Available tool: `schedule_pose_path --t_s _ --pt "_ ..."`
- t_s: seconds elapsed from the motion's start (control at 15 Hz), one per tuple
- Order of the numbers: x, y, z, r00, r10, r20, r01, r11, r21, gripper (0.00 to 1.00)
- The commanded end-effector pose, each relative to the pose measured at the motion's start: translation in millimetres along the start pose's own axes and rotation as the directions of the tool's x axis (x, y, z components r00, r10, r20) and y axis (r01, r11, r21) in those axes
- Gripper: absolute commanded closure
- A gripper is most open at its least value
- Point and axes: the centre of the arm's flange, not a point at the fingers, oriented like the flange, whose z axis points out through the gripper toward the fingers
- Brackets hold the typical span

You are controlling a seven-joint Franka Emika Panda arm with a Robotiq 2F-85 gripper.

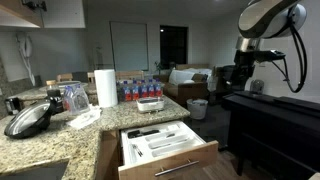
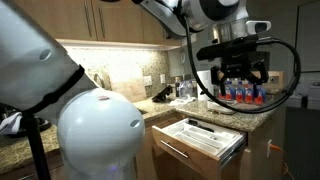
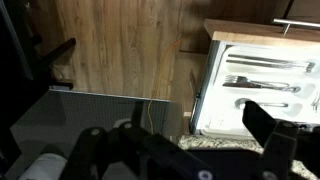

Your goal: Close the top drawer

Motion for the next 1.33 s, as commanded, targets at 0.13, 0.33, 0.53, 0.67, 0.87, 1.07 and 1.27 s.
schedule_pose_path --t_s 0.13,0.33,0.53,0.67,0.87,1.07,1.27 --pt "0.0 0.0 0.0 1.0 0.0 0.0 0.0 1.0 0.0 0.0" --pt "0.0 0.0 0.0 1.0 0.0 0.0 0.0 1.0 0.0 0.0" --pt "0.0 0.0 0.0 1.0 0.0 0.0 0.0 1.0 0.0 0.0" --pt "0.0 0.0 0.0 1.0 0.0 0.0 0.0 1.0 0.0 0.0" --pt "28.2 -19.5 -5.7 1.0 -0.028 0.0 0.028 1.0 0.003 0.0" --pt "55.2 -38.1 -11.5 0.999 -0.039 -0.008 0.04 0.999 0.02 0.0" --pt "75.6 -47.6 -14.2 0.999 -0.039 -0.01 0.039 0.999 0.019 0.0"
